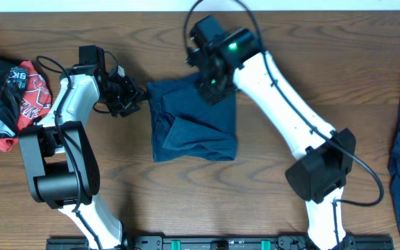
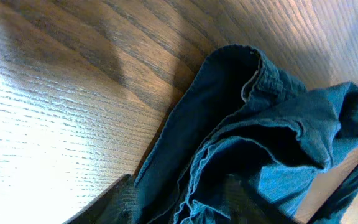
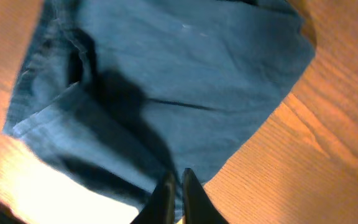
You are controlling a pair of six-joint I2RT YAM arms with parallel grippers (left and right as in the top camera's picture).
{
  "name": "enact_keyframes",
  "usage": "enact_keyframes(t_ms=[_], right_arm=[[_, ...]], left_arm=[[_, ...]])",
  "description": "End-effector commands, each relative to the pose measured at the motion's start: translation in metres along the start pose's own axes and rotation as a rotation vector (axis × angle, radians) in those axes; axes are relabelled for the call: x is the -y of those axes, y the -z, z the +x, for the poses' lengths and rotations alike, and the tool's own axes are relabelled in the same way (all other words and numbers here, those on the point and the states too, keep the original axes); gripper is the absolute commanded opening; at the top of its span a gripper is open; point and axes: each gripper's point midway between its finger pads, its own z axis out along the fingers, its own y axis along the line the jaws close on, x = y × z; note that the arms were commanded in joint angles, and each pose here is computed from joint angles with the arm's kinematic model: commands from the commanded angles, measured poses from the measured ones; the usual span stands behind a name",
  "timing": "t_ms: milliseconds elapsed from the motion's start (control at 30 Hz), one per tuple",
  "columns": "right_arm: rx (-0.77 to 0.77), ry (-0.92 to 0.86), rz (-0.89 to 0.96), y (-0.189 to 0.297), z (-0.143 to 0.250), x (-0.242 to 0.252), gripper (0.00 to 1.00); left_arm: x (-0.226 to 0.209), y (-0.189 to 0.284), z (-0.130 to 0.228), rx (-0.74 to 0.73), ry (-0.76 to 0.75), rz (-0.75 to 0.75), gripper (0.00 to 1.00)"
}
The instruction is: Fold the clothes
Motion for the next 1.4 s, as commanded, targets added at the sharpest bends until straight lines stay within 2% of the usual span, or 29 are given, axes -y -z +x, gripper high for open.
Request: enact_keyframes(t_ms=[0, 267, 600, 800, 933, 967, 1000, 1067, 1100, 1133, 1200, 1233, 1267, 1333, 1367], right_arm=[[-0.118, -0.021, -0.101, -0.042, 0.014, -0.006, 0.02], [-0.237, 0.065, -0.219, -0.088, 0.031, -0.057, 0.01], [-0.257, 0.255, -0.240, -0.097, 0.050, -0.139, 0.01], [-0.295, 0.278, -0.234, -0.096, 0.064, -0.153, 0.02], [-0.260, 0.282, -0.141, -0.100, 0.054, -0.134, 0.02], [-0.233, 0.284, -0.094, -0.097, 0.046, -0.125, 0.06], [-0.201, 0.283, -0.046, -0.091, 0.036, -0.114, 0.19], [-0.136, 0.273, -0.012, -0.075, 0.018, -0.104, 0.27], [-0.098, 0.265, -0.015, -0.065, 0.008, -0.102, 0.45], [-0.068, 0.257, -0.017, -0.059, 0.000, -0.099, 0.78], [-0.013, 0.239, -0.018, -0.048, -0.016, -0.090, 0.91], [0.002, 0.227, -0.026, -0.048, -0.021, -0.085, 0.95], [0.005, 0.216, -0.036, -0.051, -0.024, -0.081, 0.93], [0.000, 0.188, -0.066, -0.060, -0.028, -0.072, 0.75], [-0.005, 0.173, -0.078, -0.067, -0.029, -0.067, 0.70]], left_arm=[[0.006, 0.007, -0.008, 0.034, -0.021, 0.003, 0.53], [-0.004, 0.016, -0.022, 0.072, 0.005, 0.009, 0.57], [-0.024, 0.029, -0.036, 0.106, 0.063, 0.010, 0.60], [-0.032, 0.035, -0.040, 0.119, 0.084, 0.011, 0.60], [-0.033, 0.035, -0.042, 0.122, 0.075, 0.011, 0.61], [-0.033, 0.035, -0.041, 0.122, 0.075, 0.010, 0.61], [-0.033, 0.035, -0.041, 0.121, 0.075, 0.011, 0.61], [-0.033, 0.035, -0.041, 0.121, 0.072, 0.010, 0.61], [-0.033, 0.035, -0.041, 0.121, 0.072, 0.010, 0.61], [-0.033, 0.035, -0.041, 0.121, 0.072, 0.010, 0.61], [-0.033, 0.035, -0.041, 0.121, 0.072, 0.010, 0.61], [-0.033, 0.035, -0.041, 0.122, 0.072, 0.010, 0.61], [-0.033, 0.035, -0.041, 0.122, 0.072, 0.010, 0.61], [-0.033, 0.035, -0.041, 0.121, 0.072, 0.010, 0.61], [-0.033, 0.035, -0.041, 0.121, 0.072, 0.010, 0.61]])
